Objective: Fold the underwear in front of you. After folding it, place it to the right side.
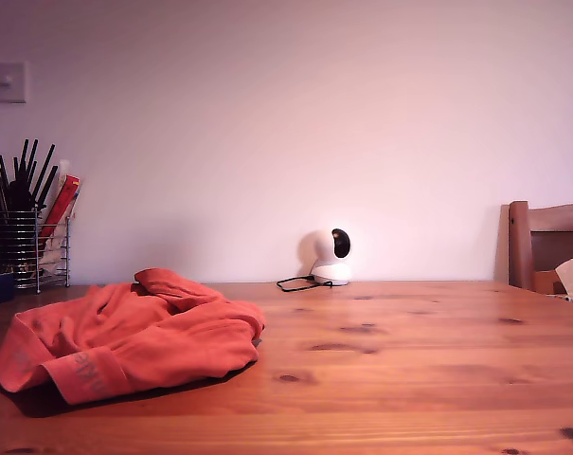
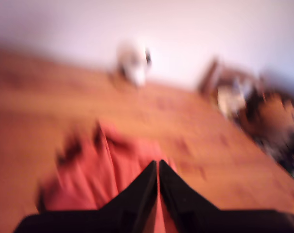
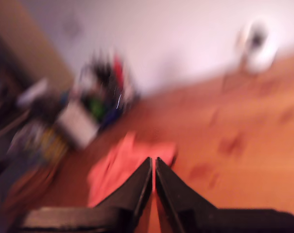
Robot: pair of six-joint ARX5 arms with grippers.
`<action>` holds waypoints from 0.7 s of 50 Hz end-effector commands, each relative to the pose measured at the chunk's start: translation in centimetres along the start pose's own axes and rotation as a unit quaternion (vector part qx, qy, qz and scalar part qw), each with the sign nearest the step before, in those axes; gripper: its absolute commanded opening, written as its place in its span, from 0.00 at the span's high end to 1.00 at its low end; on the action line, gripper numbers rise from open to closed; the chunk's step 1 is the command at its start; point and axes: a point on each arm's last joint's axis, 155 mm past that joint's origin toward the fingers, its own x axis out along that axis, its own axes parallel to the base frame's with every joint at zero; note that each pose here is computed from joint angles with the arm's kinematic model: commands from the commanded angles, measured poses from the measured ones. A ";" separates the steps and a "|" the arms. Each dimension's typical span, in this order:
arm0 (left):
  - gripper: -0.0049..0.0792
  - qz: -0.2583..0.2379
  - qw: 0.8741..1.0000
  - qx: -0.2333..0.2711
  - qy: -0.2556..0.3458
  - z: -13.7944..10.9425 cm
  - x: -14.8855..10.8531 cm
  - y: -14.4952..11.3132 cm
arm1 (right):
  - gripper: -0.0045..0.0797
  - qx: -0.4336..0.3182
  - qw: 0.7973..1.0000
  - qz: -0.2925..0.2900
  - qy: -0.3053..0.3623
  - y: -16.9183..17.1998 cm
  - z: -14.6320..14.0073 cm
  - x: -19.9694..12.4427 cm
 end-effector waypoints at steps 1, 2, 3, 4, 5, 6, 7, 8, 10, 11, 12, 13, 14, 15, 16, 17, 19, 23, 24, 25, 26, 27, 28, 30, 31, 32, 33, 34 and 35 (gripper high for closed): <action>0.96 -0.008 1.000 0.020 0.022 0.1 0.5 -0.4 | 0.96 0.005 1.000 0.016 0.018 0.9 0.1 0.4; 0.96 -0.011 0.999 0.024 0.031 0.0 0.7 -0.4 | 0.96 0.008 0.999 0.019 0.027 1.0 -0.2 0.6; 0.96 -0.014 0.999 0.031 0.039 0.0 0.8 -0.5 | 0.96 0.011 0.999 0.022 0.035 1.1 -0.4 0.7; 0.96 -0.016 0.998 0.037 0.049 -0.2 1.0 -0.5 | 0.96 0.017 0.999 0.023 0.046 1.1 -0.8 1.0; 0.96 -0.017 0.997 0.040 0.060 -0.4 1.3 -0.4 | 0.96 0.020 0.998 0.024 0.054 1.2 -0.9 1.2; 0.96 -0.018 0.996 0.041 0.071 -0.6 1.5 -0.4 | 0.96 0.022 0.997 0.026 0.063 1.3 -1.2 1.4; 0.96 -0.020 0.995 0.049 0.081 -0.7 1.7 -0.4 | 0.96 0.025 0.997 0.028 0.071 1.4 -1.4 1.6; 0.96 -0.021 0.994 0.049 0.092 -0.9 2.0 -0.3 | 0.96 0.026 0.996 0.030 0.079 1.5 -1.6 1.7; 0.96 -0.024 0.991 0.061 0.114 -1.4 2.5 -0.2 | 0.96 0.029 0.994 0.034 0.096 1.7 -2.0 2.2; 0.96 -0.024 0.990 0.054 0.126 -1.6 2.7 -0.1 | 0.96 0.031 0.994 0.037 0.103 1.8 -2.2 2.4; 0.96 -0.028 0.988 0.070 0.135 -1.9 2.9 -0.1 | 0.96 0.032 0.993 0.038 0.109 1.9 -2.4 2.5; 0.96 -0.030 0.986 0.070 0.147 -2.1 3.2 0.0 | 0.96 0.032 0.992 0.041 0.118 2.0 -2.7 2.8; 0.96 -0.031 0.985 0.065 0.156 -2.4 3.4 0.0 | 0.96 0.030 0.991 0.043 0.125 2.2 -2.8 3.0; 0.96 -0.035 0.983 0.079 0.164 -2.6 3.6 0.0 | 0.96 0.029 0.990 0.046 0.132 2.3 -3.0 3.1; 0.96 -0.038 0.981 0.078 0.174 -2.9 3.9 0.0 | 0.96 0.031 0.988 0.046 0.142 2.4 -3.3 3.4; 0.96 -0.039 0.980 0.074 0.183 -3.1 4.0 0.1 | 0.96 0.032 0.987 0.047 0.149 2.5 -3.5 3.6; 0.96 -0.039 0.975 0.087 0.199 -3.6 4.4 0.3 | 0.96 0.033 0.985 0.048 0.160 2.7 -3.7 3.9; 0.96 -0.022 0.968 0.101 0.229 -4.4 5.2 1.4 | 0.96 0.037 0.980 0.047 0.188 3.0 -4.4 4.9; 0.96 -0.013 0.967 0.101 0.235 -4.6 5.4 1.8 | 0.96 0.036 0.979 0.047 0.194 3.0 -4.6 5.1; 0.96 -0.004 0.965 0.111 0.239 -4.6 5.5 2.2 | 0.96 0.033 0.979 0.045 0.197 3.0 -4.6 5.3; 0.96 0.006 0.962 0.117 0.245 -4.8 5.7 2.7 | 0.96 0.029 0.978 0.044 0.201 2.9 -4.6 5.6; 0.96 0.018 0.961 0.119 0.250 -4.9 5.9 3.2 | 0.96 0.023 0.977 0.047 0.207 3.2 -4.7 5.8; 0.96 0.032 0.959 0.122 0.256 -5.0 6.0 3.8 | 0.96 0.018 0.976 0.049 0.211 3.4 -4.8 6.0; 0.96 0.048 0.953 0.138 0.266 -5.2 6.3 4.7 | 0.96 0.007 0.975 0.050 0.216 3.6 -4.9 6.5; 0.96 0.056 0.950 0.142 0.272 -5.3 6.4 5.1 | 0.96 0.004 0.974 0.050 0.220 3.6 -4.9 6.8; 0.96 0.062 0.948 0.146 0.277 -5.4 6.6 5.4 | 0.96 -0.002 0.974 0.050 0.223 3.7 -5.0 7.0; 0.96 0.064 0.946 0.148 0.283 -5.6 6.7 5.6 | 0.96 -0.005 0.973 0.049 0.227 3.7 -5.1 7.2; 0.96 0.064 0.944 0.147 0.288 -5.8 6.9 5.7 | 0.96 -0.007 0.972 0.048 0.229 3.7 -5.0 7.5; 0.96 0.063 0.943 0.147 0.291 -5.9 7.0 5.7 | 0.96 -0.010 0.971 0.050 0.233 3.8 -5.1 7.7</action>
